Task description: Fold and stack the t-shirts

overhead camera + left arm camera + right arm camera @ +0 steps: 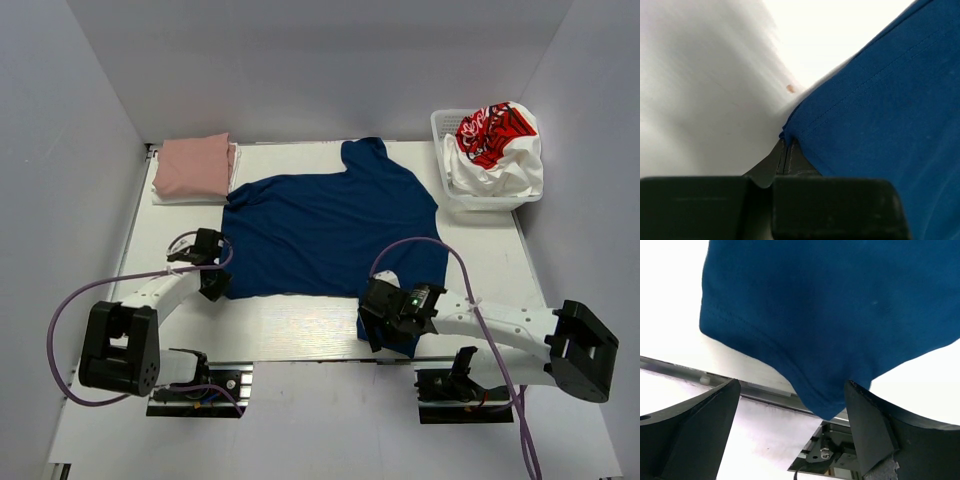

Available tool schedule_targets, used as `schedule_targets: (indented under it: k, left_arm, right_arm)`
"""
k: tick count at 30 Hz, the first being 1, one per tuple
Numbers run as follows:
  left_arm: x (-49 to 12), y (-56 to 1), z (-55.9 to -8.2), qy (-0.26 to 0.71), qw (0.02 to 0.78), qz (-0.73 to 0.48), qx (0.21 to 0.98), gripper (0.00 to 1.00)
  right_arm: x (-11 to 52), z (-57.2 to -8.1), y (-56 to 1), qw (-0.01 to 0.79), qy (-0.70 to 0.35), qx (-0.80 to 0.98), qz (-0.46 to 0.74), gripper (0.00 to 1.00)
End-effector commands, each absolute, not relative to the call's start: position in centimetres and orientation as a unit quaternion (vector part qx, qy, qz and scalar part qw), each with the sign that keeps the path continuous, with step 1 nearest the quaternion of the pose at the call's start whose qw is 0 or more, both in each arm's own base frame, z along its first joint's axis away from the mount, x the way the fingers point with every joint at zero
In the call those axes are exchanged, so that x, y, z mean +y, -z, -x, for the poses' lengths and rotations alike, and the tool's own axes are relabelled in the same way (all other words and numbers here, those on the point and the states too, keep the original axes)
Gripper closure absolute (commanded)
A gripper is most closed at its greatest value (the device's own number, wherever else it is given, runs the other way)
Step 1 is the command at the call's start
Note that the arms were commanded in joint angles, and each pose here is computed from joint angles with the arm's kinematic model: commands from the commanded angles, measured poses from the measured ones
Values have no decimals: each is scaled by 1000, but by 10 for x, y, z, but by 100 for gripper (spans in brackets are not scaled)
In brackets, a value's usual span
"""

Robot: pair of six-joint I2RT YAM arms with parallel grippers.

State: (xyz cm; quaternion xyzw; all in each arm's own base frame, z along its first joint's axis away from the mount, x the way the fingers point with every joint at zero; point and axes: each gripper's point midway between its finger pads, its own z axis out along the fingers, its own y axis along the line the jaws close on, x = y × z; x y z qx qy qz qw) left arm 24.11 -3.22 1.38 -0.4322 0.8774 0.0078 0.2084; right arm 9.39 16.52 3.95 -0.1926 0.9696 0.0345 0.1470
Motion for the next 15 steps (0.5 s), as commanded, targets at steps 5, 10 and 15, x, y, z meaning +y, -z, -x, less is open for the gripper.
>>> schedule_targets:
  k: [5, 10, 15]
  left_arm:
    - [-20, -20, -228, -36, 214, 428, 877, 100]
    - [-22, -24, -229, -27, 220, 425, 878, 100]
    - [-26, -22, -222, -17, 209, 423, 882, 100]
  right_arm:
    - [158, -85, -22, 138, -21, 973, 183, 10]
    - [146, -76, -5, 112, 7, 979, 170, 28]
    - [144, -60, -5, 80, -12, 985, 152, 100]
